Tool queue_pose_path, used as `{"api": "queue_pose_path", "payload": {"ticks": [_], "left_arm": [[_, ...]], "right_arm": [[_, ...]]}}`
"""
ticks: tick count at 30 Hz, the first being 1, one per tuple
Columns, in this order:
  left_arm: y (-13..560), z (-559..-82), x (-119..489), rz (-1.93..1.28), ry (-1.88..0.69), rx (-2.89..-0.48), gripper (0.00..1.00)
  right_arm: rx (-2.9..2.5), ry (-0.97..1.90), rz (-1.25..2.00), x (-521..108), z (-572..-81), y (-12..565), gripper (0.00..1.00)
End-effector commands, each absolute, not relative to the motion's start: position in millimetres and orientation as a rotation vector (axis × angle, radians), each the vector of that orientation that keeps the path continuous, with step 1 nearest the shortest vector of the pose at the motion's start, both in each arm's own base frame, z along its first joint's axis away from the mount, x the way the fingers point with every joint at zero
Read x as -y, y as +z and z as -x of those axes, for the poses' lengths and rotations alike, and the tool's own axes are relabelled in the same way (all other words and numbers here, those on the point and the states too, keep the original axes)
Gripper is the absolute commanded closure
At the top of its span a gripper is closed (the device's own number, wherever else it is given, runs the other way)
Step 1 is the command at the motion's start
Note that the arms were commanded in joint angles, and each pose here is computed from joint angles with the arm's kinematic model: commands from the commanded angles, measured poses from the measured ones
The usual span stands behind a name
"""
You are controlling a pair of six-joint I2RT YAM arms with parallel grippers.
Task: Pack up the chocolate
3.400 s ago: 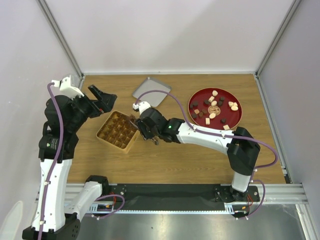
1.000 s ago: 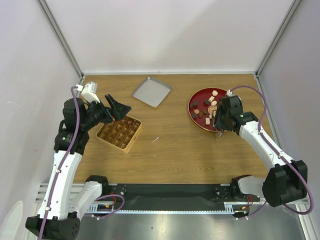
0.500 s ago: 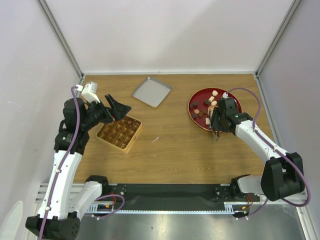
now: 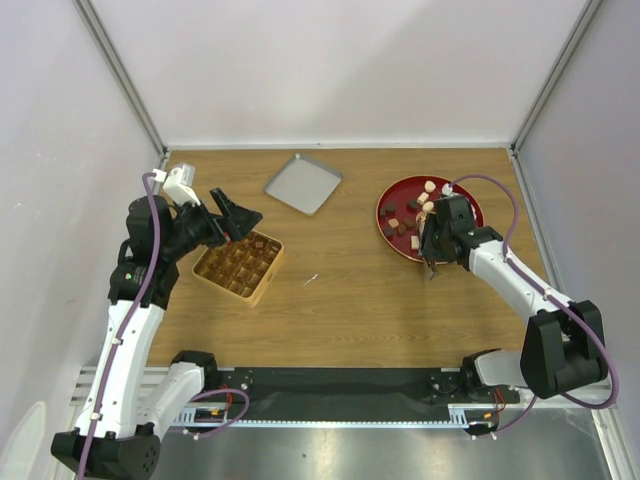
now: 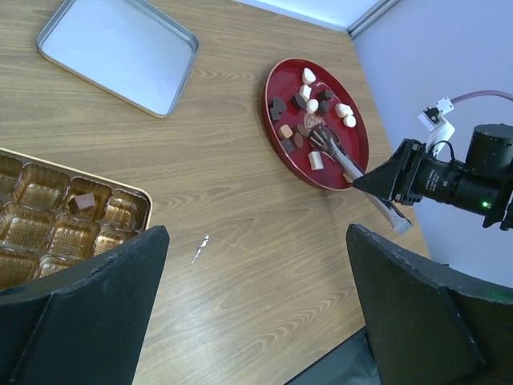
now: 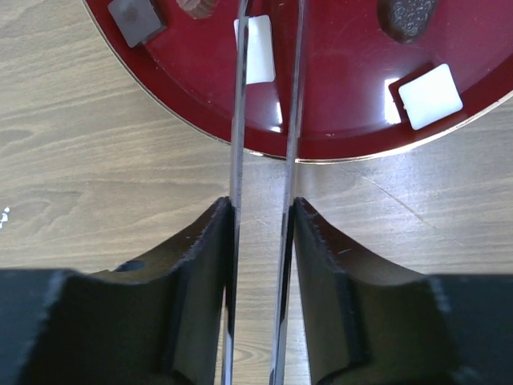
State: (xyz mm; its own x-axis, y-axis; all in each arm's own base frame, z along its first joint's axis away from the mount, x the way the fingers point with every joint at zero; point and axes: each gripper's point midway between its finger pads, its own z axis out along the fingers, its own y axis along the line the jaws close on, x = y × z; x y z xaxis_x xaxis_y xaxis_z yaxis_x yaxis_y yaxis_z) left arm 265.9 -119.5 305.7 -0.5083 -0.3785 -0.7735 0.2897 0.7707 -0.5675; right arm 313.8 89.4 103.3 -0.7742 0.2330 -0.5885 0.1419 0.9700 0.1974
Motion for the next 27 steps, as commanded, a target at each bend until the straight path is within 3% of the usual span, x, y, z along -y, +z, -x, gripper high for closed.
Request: {"api": "queue_pose_path", "payload": {"ticks": [1, 9, 18, 27], "left_arm": [[307.3, -268.8, 118.7, 0.056, -0.802, -1.924, 0.00], [311.7, -269.5, 117.5, 0.056, -0.793, -1.915, 0.00], [325.4, -268.6, 109.7, 0.061, -0.737, -1.895, 0.00], [355.1, -266.4, 93.6, 0.095, -0.634, -1.853, 0.00]], "right_arm": [[-2.434, 0.204, -0.242, -91.5, -323.4, 107.9, 0.60], [-2.406, 0.149, -0.224, -82.6, -324.8, 130.1, 0.73], [-2.282, 0.227, -0.169, -95.7, -326.9, 200.5, 0.74], [-2.201, 0.479, 0.136, -234.3, -314.1, 234.4, 0.73]]}}
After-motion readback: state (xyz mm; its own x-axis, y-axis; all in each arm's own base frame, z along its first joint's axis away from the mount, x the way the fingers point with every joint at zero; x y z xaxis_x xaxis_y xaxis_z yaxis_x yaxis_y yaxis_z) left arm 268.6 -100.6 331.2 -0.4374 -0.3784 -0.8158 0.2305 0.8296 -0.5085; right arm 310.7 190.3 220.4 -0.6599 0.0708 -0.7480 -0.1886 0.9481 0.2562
